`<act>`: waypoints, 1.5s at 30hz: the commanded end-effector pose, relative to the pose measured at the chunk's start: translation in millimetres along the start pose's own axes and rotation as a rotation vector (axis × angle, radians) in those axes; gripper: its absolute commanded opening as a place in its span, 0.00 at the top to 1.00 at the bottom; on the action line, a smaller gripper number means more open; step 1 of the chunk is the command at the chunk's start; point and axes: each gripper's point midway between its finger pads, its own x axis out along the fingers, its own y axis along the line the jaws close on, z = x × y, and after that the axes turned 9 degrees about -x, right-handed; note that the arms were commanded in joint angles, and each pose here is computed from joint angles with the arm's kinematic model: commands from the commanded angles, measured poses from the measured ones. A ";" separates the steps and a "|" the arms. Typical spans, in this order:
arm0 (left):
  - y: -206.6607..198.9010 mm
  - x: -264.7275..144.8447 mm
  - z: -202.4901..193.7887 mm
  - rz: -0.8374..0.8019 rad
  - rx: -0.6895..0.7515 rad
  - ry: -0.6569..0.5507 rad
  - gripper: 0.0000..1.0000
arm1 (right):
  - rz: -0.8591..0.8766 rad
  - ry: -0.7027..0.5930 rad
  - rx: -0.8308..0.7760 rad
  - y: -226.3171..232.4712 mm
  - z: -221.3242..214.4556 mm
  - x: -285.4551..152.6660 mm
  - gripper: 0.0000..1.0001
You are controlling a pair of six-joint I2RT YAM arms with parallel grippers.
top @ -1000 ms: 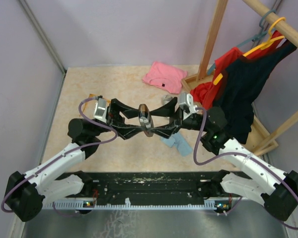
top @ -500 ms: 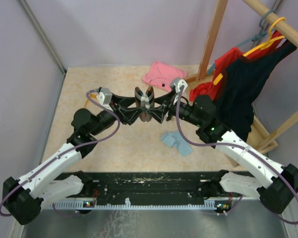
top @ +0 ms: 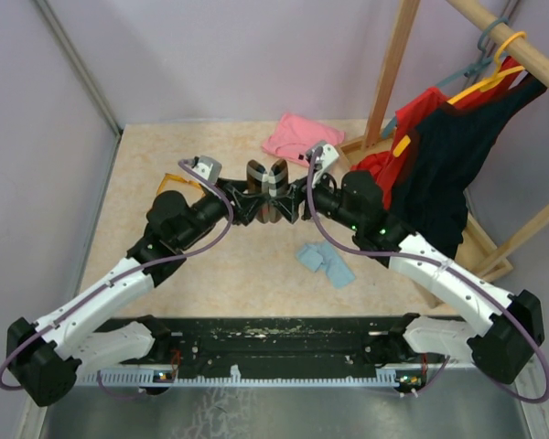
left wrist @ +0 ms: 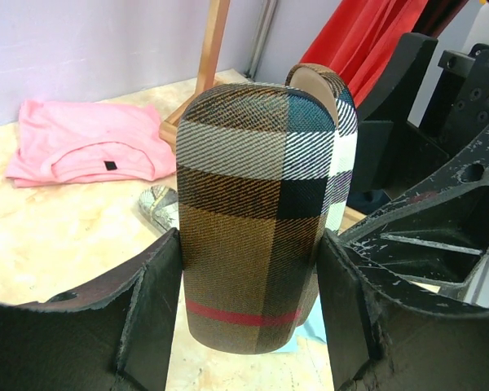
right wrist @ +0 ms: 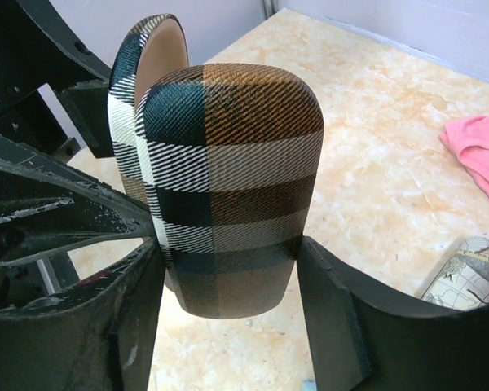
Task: Organize the sunglasses
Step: Open the sunglasses case, then place the sunglasses case at the center of the board.
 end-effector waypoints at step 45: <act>99.0 -1.1 -152.1 0.608 1.580 0.236 0.96 | -0.309 -0.131 -0.003 -40.0 -13.4 -91.7 0.18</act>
